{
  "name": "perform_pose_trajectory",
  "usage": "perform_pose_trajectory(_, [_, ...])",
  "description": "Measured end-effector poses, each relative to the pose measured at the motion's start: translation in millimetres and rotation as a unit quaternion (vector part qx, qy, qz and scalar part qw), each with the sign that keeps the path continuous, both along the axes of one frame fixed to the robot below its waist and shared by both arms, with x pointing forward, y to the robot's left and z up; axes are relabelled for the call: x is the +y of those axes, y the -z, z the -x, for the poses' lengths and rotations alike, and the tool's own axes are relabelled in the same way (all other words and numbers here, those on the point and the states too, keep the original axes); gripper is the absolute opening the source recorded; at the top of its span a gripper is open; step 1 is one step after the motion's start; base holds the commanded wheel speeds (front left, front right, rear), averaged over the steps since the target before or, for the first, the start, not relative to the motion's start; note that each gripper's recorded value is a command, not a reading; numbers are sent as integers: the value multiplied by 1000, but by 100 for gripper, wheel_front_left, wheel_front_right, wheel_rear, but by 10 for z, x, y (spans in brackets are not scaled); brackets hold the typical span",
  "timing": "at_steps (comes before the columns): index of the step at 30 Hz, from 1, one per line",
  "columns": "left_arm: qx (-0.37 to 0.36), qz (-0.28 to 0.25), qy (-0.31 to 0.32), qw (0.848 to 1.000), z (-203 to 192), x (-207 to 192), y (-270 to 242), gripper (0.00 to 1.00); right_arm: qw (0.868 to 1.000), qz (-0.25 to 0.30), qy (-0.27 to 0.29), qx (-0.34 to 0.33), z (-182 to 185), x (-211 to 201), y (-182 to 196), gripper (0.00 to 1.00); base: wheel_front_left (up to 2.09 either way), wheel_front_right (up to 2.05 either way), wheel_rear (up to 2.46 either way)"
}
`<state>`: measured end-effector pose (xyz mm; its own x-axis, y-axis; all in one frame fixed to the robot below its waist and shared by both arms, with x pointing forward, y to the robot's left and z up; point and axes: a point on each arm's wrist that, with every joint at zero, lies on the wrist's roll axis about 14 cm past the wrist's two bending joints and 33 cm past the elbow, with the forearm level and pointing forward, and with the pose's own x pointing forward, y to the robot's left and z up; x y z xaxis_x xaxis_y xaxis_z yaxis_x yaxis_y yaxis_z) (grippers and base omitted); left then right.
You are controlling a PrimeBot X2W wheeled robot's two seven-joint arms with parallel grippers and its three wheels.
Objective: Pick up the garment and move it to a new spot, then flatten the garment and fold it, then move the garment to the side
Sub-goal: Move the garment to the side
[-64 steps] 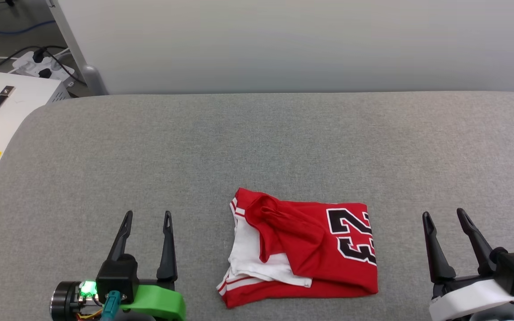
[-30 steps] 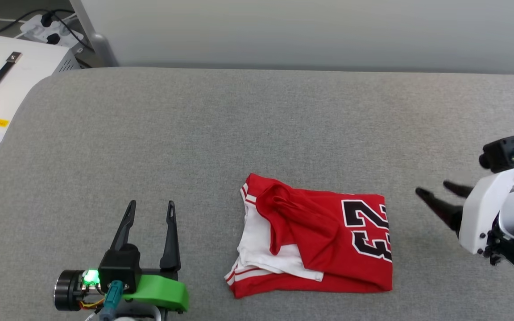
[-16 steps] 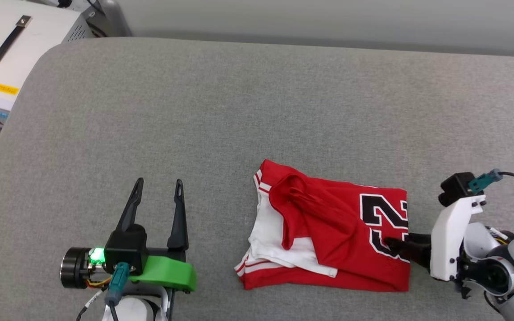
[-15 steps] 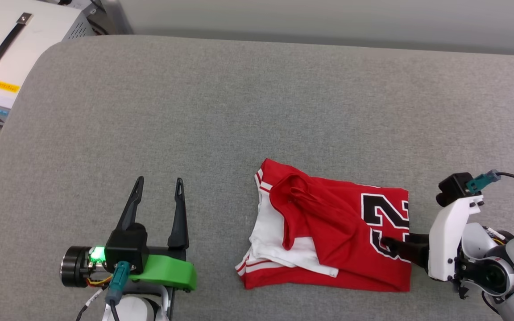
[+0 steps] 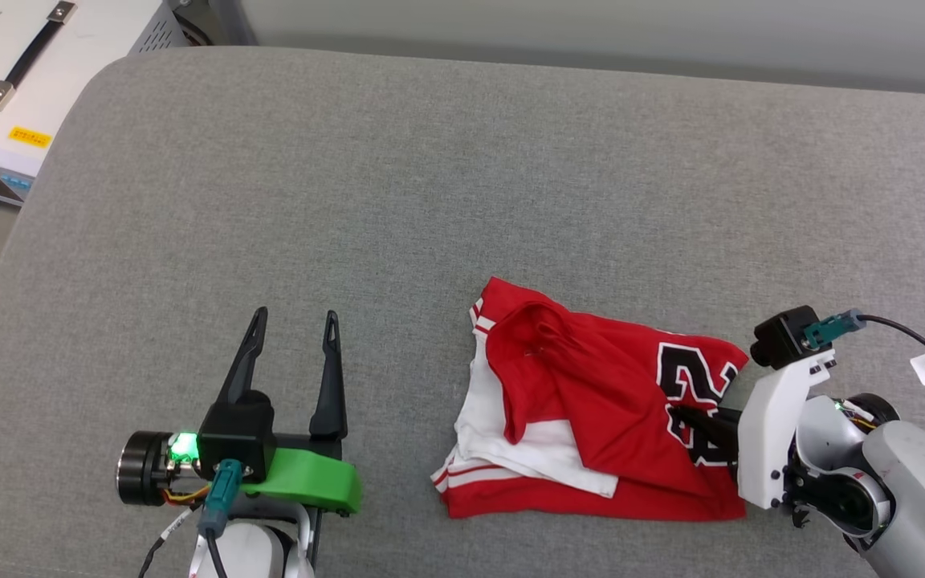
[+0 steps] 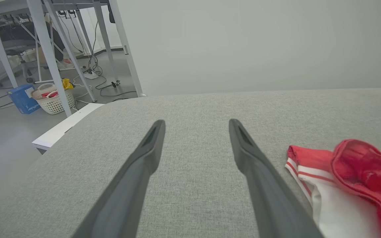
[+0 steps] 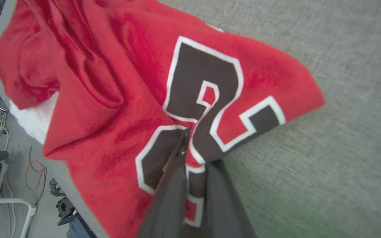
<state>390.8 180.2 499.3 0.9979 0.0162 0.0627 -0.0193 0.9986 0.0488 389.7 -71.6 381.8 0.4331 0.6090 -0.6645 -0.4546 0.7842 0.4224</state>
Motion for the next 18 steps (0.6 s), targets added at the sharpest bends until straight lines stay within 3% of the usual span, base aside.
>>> perform_pose_trajectory(6, [-9, 4, 4, 1000, 16, -32, -60, 100, 996, 7, -10, -92, -197, -16, -295, 0, 0, 0, 0])
perform_pose_trajectory(11, [-8, 8, 15, 1000, 27, -112, -54, 100, 983, 46, -38, -176, -296, -163, -580, 0, 0, 0, 0])
perform_pose_trajectory(18, [-11, 13, 48, 999, -39, -331, -56, 100, 971, 80, -36, -222, -239, -494, -865, 0, 0, 0, 0])
